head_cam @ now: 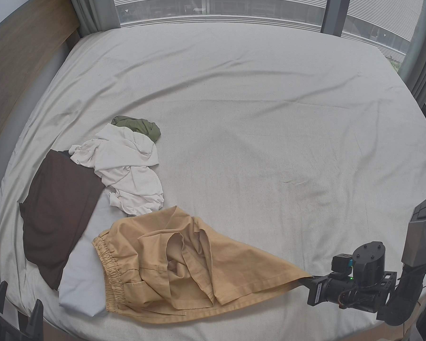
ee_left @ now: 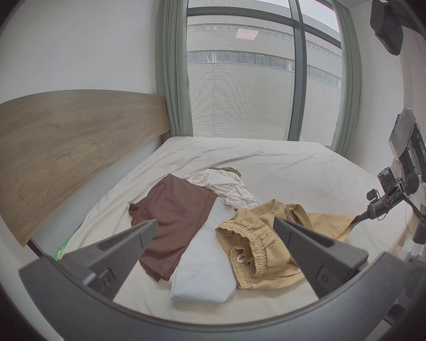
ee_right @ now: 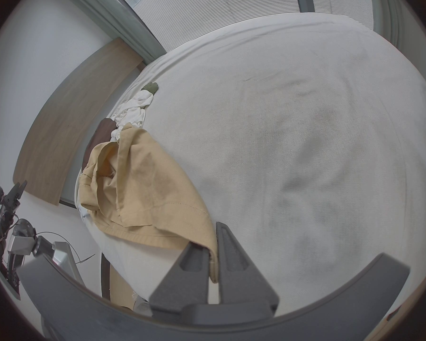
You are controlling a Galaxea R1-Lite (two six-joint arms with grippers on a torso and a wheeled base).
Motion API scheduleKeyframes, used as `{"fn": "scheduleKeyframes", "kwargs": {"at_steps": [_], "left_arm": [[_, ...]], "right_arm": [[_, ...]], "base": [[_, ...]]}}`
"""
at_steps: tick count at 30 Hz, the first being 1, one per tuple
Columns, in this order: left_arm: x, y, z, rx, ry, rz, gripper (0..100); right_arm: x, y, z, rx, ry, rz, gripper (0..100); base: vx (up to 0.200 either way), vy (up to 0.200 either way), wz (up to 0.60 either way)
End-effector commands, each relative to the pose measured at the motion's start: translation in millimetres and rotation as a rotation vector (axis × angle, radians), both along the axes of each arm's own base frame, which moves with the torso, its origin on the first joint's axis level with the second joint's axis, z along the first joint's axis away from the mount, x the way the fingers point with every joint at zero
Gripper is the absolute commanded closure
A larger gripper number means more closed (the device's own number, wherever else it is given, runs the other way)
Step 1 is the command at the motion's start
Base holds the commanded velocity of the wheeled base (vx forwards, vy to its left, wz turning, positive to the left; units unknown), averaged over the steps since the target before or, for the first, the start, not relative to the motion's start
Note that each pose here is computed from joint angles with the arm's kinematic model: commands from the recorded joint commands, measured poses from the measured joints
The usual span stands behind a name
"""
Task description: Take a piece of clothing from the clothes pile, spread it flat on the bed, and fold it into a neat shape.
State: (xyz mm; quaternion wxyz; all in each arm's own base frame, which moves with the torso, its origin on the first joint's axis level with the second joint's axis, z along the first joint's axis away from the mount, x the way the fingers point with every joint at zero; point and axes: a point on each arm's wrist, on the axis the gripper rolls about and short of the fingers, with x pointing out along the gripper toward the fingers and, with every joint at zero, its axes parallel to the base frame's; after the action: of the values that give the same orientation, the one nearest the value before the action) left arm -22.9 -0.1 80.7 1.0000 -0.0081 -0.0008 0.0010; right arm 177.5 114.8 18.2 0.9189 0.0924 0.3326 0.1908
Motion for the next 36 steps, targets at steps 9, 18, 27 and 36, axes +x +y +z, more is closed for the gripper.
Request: {"fn": "scheduleKeyframes", "kwargs": {"at_steps": [9,18,27,36], "left_arm": [[0,0,-5,0.001,0.001,0.0,0],[0,0,-5,0.002,0.001,-0.002,0],[0,0,-5,0.004,0.001,-0.002,0],[0,0,-5,0.005,0.001,-0.002,0]], "right_arm": [[-6,-22,9,-0.053,0.033,-0.078,100],[-17,-41,18,-0.097,0.094,-0.134,100],[-28,-53,21,-0.13,0.165,-0.171,100],[-41,-68,25,-0.159,0.231,-0.214,100]], "base": [[0.0,0.0,0.0],[0.0,0.0,0.0],[0.0,0.0,0.0],[0.0,0.0,0.0]]}}
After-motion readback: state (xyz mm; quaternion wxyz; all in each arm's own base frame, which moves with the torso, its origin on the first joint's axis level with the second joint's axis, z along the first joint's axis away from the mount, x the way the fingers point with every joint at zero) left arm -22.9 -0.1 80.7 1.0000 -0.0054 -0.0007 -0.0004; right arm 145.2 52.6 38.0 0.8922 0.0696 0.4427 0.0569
